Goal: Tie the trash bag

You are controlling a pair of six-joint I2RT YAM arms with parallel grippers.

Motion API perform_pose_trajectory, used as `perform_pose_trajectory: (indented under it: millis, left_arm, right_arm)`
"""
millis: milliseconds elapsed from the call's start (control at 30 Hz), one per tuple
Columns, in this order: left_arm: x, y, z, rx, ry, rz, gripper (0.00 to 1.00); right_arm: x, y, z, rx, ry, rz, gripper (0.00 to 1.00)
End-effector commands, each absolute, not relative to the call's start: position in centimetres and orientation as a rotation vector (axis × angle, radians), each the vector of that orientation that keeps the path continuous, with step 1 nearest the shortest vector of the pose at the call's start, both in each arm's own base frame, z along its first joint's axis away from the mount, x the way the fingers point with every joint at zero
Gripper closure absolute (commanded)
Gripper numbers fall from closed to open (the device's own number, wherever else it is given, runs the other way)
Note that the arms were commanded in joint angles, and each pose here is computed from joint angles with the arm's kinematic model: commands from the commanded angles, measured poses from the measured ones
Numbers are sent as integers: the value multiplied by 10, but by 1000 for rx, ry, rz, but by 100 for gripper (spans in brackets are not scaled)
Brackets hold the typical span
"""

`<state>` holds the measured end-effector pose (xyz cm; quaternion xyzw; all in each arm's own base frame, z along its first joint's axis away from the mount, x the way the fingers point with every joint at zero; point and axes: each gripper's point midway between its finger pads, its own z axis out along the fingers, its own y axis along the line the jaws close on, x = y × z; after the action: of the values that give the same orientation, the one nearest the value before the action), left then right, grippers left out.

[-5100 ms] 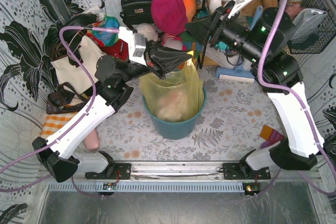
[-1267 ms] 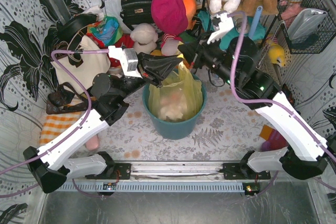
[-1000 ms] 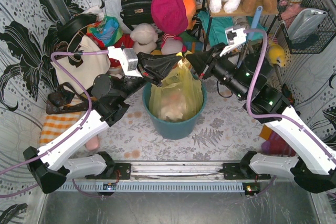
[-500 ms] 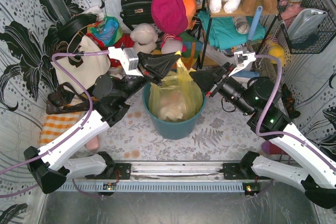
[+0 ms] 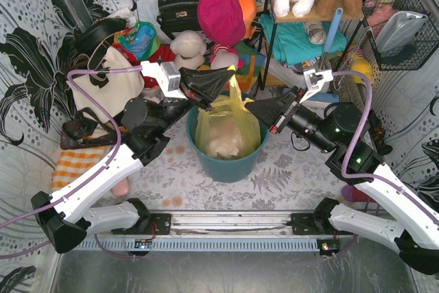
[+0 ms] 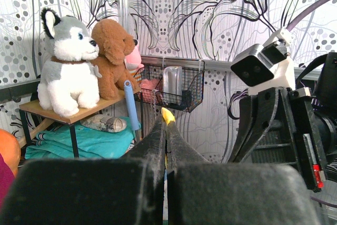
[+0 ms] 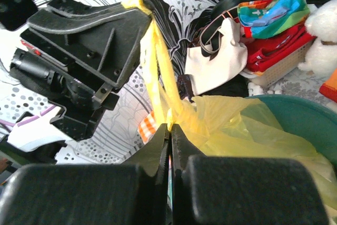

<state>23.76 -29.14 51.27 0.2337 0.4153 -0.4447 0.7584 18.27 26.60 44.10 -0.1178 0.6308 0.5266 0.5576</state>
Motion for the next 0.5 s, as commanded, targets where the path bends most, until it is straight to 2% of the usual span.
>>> perform_pose_trajectory:
  millis: [0,467]
  left_arm:
    - [236,-280,526,478,855,-935,100]
    - [240,-283,524,479,871,-938,100]
  right_arm:
    - [164,267,450,-317,1439,1340,100]
    - [160,283,444,-379,1380,1401,100]
